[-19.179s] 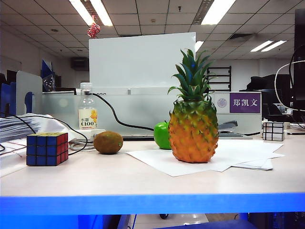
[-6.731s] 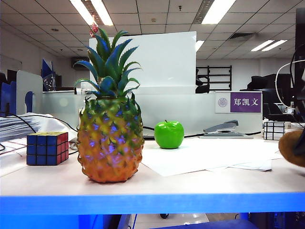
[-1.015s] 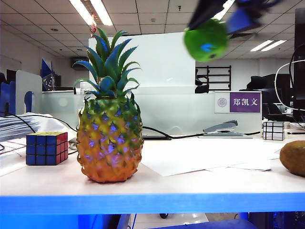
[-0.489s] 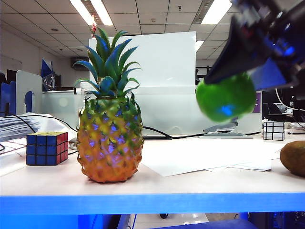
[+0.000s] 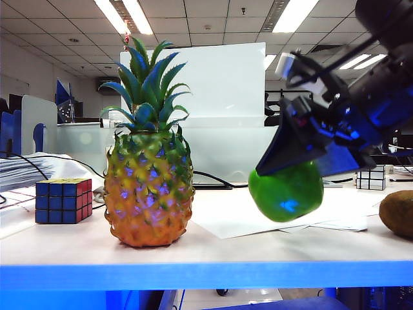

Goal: Arrange all the fruits from large to small from left to right in a row.

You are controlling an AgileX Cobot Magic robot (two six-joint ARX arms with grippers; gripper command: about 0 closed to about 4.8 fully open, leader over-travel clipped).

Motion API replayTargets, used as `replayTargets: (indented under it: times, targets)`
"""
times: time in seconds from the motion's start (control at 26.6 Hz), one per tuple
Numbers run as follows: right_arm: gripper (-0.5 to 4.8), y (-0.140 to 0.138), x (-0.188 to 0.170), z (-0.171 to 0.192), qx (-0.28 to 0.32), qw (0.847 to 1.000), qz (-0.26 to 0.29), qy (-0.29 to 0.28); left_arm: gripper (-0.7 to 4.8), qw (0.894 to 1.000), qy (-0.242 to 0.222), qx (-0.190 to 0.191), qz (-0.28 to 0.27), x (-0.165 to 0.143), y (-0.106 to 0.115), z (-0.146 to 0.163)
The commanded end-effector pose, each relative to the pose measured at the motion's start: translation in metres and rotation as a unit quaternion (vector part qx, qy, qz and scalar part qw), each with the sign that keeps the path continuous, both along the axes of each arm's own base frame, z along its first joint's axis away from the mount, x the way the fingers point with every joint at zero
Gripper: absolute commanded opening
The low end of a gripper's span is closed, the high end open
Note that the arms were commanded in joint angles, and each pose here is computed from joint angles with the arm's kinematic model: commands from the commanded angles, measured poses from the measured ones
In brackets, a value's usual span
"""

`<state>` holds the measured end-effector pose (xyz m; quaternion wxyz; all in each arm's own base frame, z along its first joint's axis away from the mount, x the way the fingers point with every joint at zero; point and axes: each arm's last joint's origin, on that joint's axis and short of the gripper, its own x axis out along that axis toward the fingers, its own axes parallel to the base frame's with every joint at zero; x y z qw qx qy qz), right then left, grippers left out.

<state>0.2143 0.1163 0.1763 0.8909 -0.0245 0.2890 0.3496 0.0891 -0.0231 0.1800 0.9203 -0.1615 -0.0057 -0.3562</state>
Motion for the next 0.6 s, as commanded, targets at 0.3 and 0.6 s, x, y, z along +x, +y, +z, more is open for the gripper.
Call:
replayTargets:
  times: [0.3, 0.6]
  targets:
    - [-0.01, 0.006, 0.011, -0.013, 0.004, 1.0, 0.005, -0.005, 1.88, 1.0, -0.003, 0.001, -0.001, 0.0, 0.0, 0.001]
    - [-0.01, 0.006, 0.011, -0.016, 0.0, 1.0, 0.005, 0.003, 1.88, 1.0, -0.001, 0.001, -0.004, 0.0, 0.0, 0.0]
